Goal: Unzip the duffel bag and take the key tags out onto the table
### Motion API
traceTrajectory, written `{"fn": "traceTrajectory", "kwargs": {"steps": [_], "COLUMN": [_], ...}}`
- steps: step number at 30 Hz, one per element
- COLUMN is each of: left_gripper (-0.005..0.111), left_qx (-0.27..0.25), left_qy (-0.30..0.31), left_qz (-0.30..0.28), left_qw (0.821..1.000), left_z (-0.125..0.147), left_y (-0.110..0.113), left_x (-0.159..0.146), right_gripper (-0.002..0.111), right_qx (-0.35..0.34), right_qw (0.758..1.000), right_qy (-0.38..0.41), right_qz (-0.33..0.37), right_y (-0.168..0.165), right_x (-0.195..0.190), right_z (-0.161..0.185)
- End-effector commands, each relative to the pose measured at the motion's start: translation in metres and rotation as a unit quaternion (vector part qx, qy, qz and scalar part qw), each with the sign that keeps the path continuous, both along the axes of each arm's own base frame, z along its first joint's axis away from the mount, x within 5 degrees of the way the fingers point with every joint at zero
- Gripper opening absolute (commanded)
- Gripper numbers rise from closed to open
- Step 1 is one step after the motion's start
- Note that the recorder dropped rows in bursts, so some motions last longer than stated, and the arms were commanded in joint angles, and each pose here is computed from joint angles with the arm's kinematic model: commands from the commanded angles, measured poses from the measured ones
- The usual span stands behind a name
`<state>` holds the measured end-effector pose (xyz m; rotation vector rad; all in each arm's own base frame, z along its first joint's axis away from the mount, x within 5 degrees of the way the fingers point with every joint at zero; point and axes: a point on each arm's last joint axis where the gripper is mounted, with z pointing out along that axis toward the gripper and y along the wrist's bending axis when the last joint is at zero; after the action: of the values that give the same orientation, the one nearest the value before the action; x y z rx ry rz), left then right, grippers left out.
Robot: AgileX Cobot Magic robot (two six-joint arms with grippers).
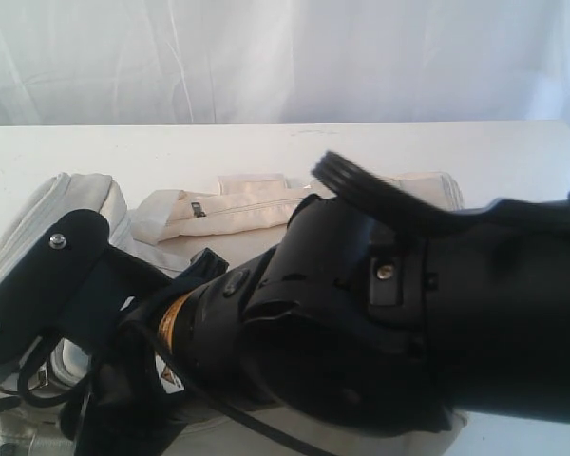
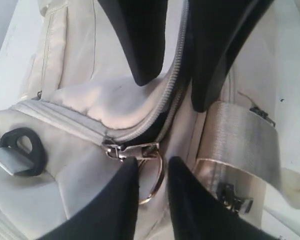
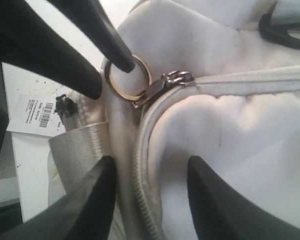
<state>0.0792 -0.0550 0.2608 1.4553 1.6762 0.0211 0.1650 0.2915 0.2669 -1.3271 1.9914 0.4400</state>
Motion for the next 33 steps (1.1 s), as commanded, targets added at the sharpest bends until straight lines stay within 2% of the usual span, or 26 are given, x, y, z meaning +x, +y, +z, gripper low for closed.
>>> {"fn": "traceTrajectory", "kwargs": {"steps": [1,10,21,24,29,33], "left_gripper": [0.028,0.0,0.0,0.0,0.0,0.0], "left_qx": [-0.005,0.001,-0.015,-0.034,-0.066,-0.074], "left_qy": [0.009,0.015,-0.015,-0.032,-0.036,-0.032], "left_qz": [-0.002,-0.001,0.017,0.038,0.062,0.069], "left_qw": [1.0,1.0,1.0,0.998,0.995,0.994], "left_z": [0.0,-0.002,0.003,0.007,0.018,0.03], "left_y": [-0.001,-0.002,-0.001,-0.001,-0.001,-0.004], "left_x": [-0.002,0.002,0.007,0.011,0.015,0.023], "right_gripper": [0.043,0.043,0.042,0.034,0.001,0.0], "right_qx": [-0.001,-0.005,-0.005,-0.006,-0.02,-0.028], "right_qw": [1.0,1.0,1.0,1.0,1.0,1.0], "right_qy": [-0.005,-0.003,-0.003,-0.003,0.006,0.011], "right_qz": [0.007,0.007,0.007,0.007,0.006,0.006], "right_y": [0.001,0.0,0.0,0.0,-0.002,-0.003], "right_x": [-0.002,-0.002,-0.002,-0.002,-0.003,-0.004], "right_z": [0.0,-0.001,-0.001,-0.001,-0.003,-0.004]}}
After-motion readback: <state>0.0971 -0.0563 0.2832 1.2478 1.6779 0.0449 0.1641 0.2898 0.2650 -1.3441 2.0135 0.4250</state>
